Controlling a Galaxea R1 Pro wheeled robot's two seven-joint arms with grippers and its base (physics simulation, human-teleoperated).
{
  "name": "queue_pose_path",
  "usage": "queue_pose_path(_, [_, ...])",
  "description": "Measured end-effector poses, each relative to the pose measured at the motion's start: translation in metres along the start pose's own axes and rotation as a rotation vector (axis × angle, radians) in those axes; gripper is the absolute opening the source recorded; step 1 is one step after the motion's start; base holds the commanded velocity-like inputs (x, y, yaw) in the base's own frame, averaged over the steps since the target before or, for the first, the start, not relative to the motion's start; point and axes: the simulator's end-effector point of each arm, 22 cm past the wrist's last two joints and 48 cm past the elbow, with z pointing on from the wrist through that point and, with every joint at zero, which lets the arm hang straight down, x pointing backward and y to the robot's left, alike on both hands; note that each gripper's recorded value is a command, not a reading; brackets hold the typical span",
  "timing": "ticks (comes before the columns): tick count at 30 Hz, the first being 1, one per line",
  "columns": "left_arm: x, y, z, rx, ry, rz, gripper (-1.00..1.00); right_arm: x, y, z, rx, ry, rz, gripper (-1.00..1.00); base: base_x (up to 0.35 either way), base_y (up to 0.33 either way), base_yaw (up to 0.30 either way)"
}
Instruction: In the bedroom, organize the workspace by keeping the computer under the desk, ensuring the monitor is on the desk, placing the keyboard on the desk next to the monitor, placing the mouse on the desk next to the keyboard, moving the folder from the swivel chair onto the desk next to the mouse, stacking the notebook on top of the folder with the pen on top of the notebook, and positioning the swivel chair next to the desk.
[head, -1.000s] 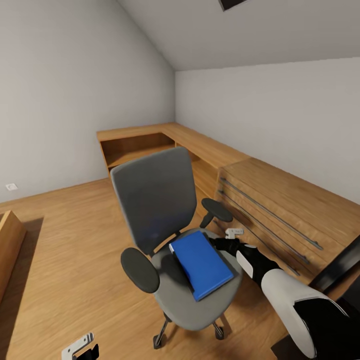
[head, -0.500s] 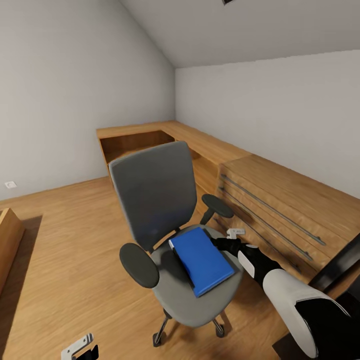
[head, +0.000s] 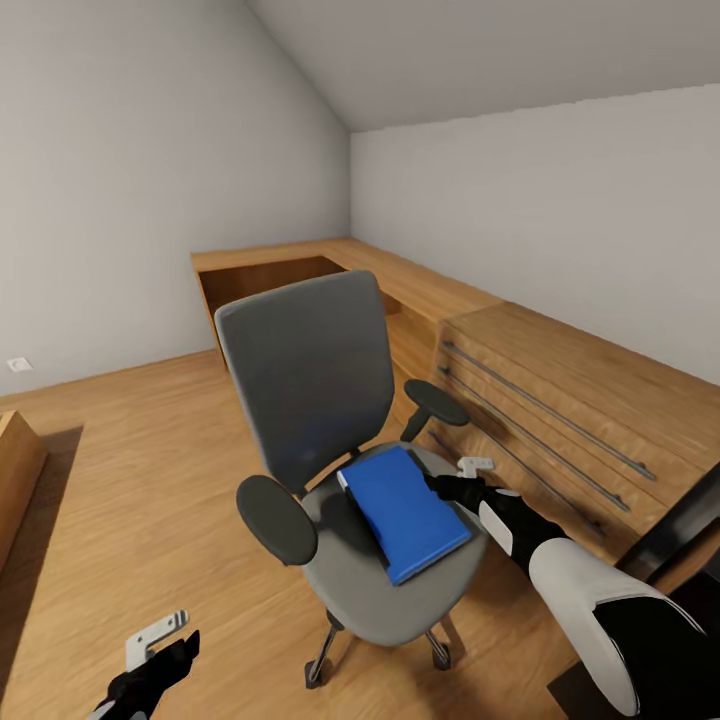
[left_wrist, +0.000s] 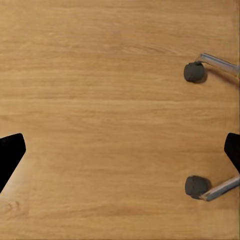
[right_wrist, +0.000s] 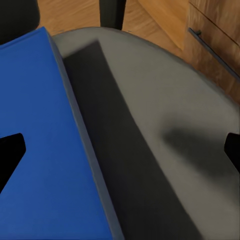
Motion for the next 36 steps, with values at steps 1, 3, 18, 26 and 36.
queue_pose_path(1, [-0.009,-0.001,-0.002,0.006,-0.005,-0.002,1.0,0.002,0.0,0.001,0.0,0.0,0.001,1.0,0.0,0.0,0.0])
queue_pose_path(3, [-0.015,0.001,-0.001,0.006,-0.012,-0.011,1.0,0.005,-0.001,0.003,0.0,0.0,0.001,1.0,0.0,0.0,0.0])
queue_pose_path(18, [0.032,0.012,0.009,-0.024,0.089,-0.048,1.0,0.012,-0.003,0.007,-0.003,-0.001,0.004,1.0,0.0,0.0,0.0])
queue_pose_path(26, [0.042,0.016,0.021,-0.027,0.07,-0.054,1.0,0.027,-0.004,0.014,-0.014,-0.002,0.005,1.0,0.0,0.0,0.0])
queue_pose_path(36, [0.051,0.019,0.023,-0.036,0.08,-0.054,1.0,0.027,0.011,0.013,-0.094,0.0,0.001,1.0,0.0,0.0,0.0])
